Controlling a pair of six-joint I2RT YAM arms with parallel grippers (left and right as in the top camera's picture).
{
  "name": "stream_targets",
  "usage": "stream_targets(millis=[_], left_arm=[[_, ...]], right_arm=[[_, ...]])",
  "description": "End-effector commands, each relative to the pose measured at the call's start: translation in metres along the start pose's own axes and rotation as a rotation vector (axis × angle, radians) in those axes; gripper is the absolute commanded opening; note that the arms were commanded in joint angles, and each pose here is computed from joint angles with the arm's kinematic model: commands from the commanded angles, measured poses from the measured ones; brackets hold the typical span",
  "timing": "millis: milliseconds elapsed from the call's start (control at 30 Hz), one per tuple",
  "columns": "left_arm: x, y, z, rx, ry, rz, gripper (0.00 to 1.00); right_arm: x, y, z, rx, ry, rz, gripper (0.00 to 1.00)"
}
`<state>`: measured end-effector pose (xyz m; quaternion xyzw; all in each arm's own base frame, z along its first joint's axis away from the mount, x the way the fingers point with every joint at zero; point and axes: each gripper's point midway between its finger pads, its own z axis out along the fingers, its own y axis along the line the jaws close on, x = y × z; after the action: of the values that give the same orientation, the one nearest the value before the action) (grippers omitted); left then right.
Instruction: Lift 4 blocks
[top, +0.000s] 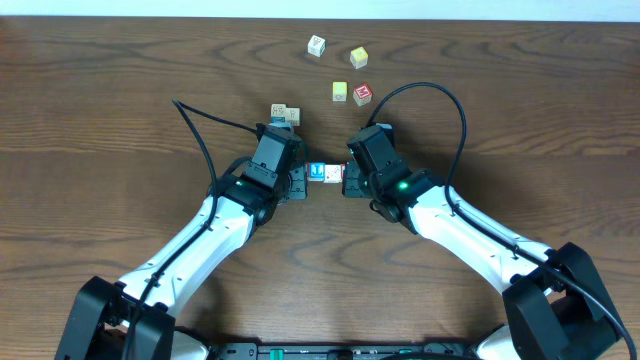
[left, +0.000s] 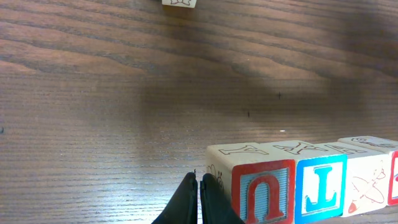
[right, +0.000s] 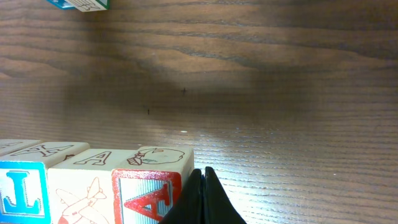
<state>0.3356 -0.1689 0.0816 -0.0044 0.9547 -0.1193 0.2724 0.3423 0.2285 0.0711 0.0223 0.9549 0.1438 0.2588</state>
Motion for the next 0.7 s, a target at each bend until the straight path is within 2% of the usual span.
stream_targets(millis=[0, 667], left_arm=[[0.0266, -0.0778, -0.0135, 0.322, 0.114, 0.064, 0.07], [0.0363, -0.0848, -0.0055, 0.323, 0.138, 0.075, 0.07]], right_arm=[[0.0245, 0.0937, -0.0244, -0.354, 0.123, -0.058, 0.01], [0.0267, 0.0888, -0.0226, -0.330, 0.126, -0.075, 0.01]])
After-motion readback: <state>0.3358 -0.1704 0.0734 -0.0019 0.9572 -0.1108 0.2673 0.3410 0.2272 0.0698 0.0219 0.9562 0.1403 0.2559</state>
